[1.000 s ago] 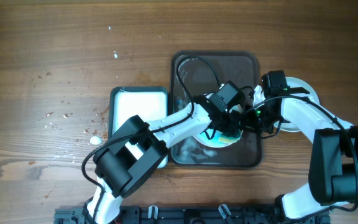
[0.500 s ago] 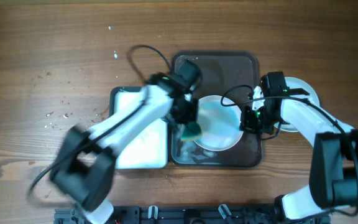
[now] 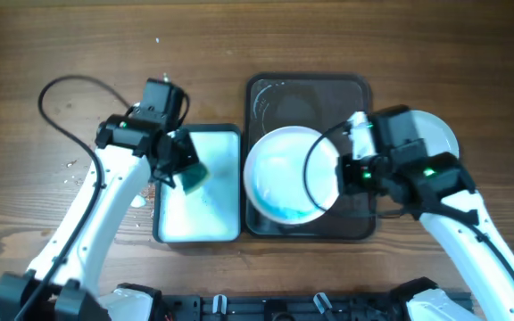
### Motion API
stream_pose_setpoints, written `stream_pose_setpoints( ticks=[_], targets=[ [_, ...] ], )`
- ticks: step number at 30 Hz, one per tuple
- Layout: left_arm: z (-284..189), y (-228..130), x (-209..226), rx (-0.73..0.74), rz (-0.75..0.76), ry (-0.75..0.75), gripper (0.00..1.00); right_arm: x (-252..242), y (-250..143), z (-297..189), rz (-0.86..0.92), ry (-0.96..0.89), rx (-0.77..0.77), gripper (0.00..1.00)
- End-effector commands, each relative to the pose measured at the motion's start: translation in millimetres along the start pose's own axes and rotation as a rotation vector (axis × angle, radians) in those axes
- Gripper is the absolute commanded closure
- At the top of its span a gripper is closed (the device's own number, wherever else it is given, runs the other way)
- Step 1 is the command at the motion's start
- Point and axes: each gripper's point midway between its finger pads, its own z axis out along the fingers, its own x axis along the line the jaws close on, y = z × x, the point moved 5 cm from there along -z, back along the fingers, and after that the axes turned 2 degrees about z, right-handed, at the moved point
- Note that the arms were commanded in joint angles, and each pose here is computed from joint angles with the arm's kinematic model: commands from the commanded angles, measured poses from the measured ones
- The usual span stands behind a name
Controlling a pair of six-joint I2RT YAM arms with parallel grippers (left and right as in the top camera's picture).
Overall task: Clean dirty plates on tray and stack at the side
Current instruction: 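Put the sponge back in the basin with the left gripper, then lift the plate with the right gripper and tilt it over the basin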
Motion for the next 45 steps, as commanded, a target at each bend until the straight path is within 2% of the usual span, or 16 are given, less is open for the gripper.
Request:
stream_pose_setpoints(
  ticks=[1, 2, 3, 6, 10, 13, 17, 21, 25, 30, 45],
  targets=[
    [29.9, -19.9, 1.1, 0.089, 0.018, -0.085, 0.80, 16.7, 19.1, -9.1, -0.046, -0.093, -0.065, 0.96],
    [30.9, -22.7, -1.9, 0.104, 0.034, -0.110, 0.57, 24.2, 24.2, -7.5, -0.072, -0.103, -0.068, 0.96],
    [29.8, -23.4, -2.6, 0.110, 0.033, -0.117, 0.24, 28.6, 28.5, -5.4, -0.085, -0.112, -0.065, 0.96],
    [7.2, -16.0, 2.1, 0.089, 0.007, -0.123, 0.00, 48.0, 45.6, 4.7, -0.135, -0.121, -0.046, 0.96],
    [-58.2, 0.9, 13.0, -0.024, -0.053, -0.167, 0.00, 76.8, 69.6, 17.4, -0.219, -0.207, -0.091, 0.96],
    [-115.9, 3.5, 27.0, -0.154, -0.142, -0.218, 0.00, 100.7, 81.6, 20.5, -0.296, -0.317, -0.229, 0.96],
    [-161.5, -8.9, 45.4, -0.318, -0.188, -0.273, 0.00, 136.2, 80.2, 6.3, -0.392, -0.437, -0.418, 0.96],
    [-192.3, -28.5, 59.0, -0.462, -0.198, -0.299, 0.00, 175.0, 70.0, -16.3, -0.592, -0.568, -0.580, 0.96],
    [-206.7, -41.5, 62.9, -0.526, -0.192, -0.329, 0.00, 194.1, 59.3, -33.7, -0.674, -0.665, -0.672, 0.96],
    [-209.9, -44.8, 63.9, -0.541, -0.191, -0.336, 0.00, 209.6, 45.8, -40.7, -0.779, -0.695, -0.689, 0.96],
    [-209.8, -44.7, 63.8, -0.540, -0.191, -0.336, 0.00, 222.6, 39.1, -48.3, -0.857, -0.723, -0.716, 0.96]
  ],
)
